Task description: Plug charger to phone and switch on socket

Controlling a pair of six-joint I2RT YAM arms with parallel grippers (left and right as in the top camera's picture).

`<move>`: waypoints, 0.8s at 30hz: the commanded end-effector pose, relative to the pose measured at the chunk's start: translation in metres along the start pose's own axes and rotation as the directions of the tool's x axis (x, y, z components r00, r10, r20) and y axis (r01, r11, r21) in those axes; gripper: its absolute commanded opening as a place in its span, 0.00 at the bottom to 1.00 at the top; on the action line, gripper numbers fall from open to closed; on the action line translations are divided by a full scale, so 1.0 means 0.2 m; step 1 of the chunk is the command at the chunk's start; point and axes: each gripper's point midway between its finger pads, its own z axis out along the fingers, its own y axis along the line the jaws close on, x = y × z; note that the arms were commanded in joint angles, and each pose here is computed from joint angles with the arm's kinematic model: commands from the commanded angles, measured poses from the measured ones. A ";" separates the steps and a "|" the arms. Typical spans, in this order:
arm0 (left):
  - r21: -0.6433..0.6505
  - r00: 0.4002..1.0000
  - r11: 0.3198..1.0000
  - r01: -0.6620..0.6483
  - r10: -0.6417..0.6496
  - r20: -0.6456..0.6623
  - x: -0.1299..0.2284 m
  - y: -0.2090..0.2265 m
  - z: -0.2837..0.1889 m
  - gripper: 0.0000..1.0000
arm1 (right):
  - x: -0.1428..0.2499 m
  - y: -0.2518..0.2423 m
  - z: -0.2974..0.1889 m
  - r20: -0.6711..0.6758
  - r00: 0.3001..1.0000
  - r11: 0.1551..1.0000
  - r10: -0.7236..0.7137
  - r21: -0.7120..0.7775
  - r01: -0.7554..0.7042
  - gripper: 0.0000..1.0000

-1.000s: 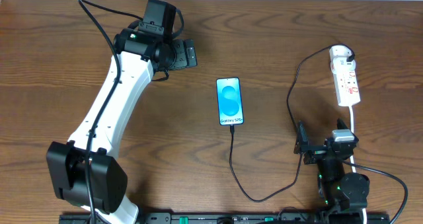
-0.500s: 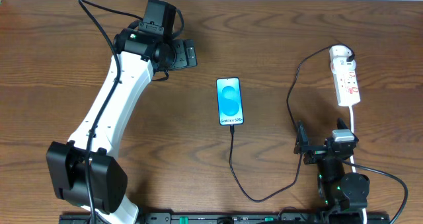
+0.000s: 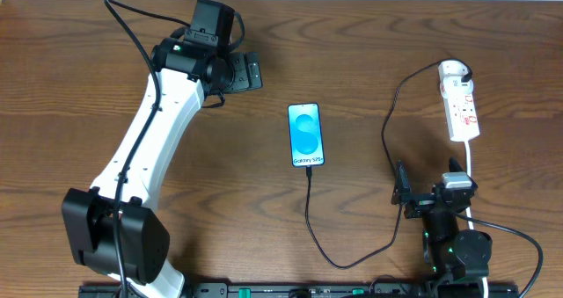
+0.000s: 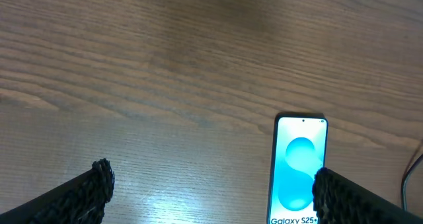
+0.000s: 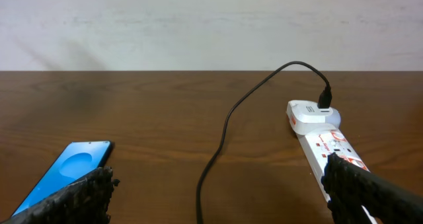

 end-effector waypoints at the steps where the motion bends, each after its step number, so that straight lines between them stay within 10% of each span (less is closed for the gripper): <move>1: -0.019 1.000 1.000 -0.005 0.005 -0.006 0.00 0.02 0.02 0.98 | 0.00 -0.01 0.00 0.000 1.000 1.000 -0.011 0.014 0.011 0.99; 24: -0.137 0.999 0.990 -0.042 0.042 -0.007 0.36 0.31 -0.22 0.98 | 0.00 -0.01 0.00 0.000 1.000 1.000 -0.011 0.014 0.011 0.99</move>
